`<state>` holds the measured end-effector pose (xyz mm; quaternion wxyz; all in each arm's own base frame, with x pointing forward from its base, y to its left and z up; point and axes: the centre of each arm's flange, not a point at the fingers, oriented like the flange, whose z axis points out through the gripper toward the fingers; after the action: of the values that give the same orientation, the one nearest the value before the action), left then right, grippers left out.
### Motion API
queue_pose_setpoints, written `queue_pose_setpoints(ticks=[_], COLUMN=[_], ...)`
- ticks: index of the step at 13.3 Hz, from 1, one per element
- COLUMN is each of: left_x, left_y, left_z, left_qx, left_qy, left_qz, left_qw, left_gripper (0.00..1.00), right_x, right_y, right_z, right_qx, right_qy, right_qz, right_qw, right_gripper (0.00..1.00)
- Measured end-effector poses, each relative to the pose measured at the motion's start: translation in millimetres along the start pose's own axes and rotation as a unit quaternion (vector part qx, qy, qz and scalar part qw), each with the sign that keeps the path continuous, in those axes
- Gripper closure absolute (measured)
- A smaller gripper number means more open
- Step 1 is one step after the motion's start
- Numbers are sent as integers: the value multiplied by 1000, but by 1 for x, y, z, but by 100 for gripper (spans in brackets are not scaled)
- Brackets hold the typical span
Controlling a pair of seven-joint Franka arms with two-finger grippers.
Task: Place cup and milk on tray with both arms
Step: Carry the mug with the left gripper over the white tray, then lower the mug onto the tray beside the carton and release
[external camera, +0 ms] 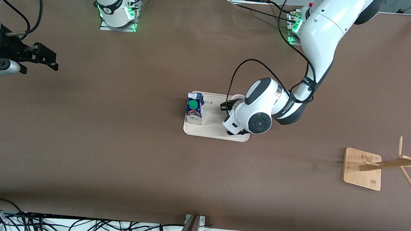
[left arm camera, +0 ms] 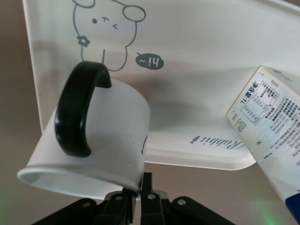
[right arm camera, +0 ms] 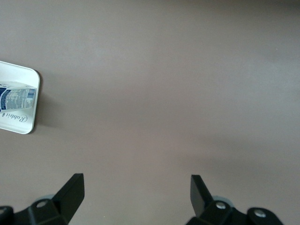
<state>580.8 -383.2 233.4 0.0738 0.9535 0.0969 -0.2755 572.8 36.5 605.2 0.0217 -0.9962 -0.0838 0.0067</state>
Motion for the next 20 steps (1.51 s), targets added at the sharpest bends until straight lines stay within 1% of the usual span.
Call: queue_pose_setpoints(ticks=[2,3,7,8,9,10,11,13,16,17,18,20], left_x=[0,1,6,7,7,5,2,-7,-29,-37,-47,-74], left_y=[1,0,-4,-3,-3,-2,-2,-11,-48,-63,-79,-114], left_z=[0,0,-7,-11,-16,-23,-32,-62,-133,-161,-192,-249], left_qx=[-1,0,-6,-9,-12,-15,-15,-14,-9,-6,0,27], left_qy=[0,0,5,8,12,16,18,19,23,38,66,112], left_qz=[-2,-2,-6,-6,-5,-4,-3,7,33,42,56,105], left_qw=[1000,1000,1000,1000,1000,1000,1000,1000,999,998,996,988], left_gripper=[92,86,44,35,22,13,1,0,0,0,0,0], right_x=[0,0,0,0,0,0,0,0,0,0,0,0], right_y=[0,-1,-1,-2,-3,-3,-4,-4,-4,-4,-4,-4], right_z=[0,0,0,0,0,0,0,0,0,0,0,0], right_qx=[0,0,1,1,2,2,2,2,2,2,3,3], right_qy=[0,0,0,0,0,0,0,0,0,0,0,0], right_qz=[0,0,-1,-2,-2,-3,-3,-3,-3,-3,-3,-3], right_qw=[1000,1000,1000,1000,1000,1000,1000,1000,1000,1000,1000,1000], right_gripper=[0,0,0,0,0,0,0,0,0,0,0,0])
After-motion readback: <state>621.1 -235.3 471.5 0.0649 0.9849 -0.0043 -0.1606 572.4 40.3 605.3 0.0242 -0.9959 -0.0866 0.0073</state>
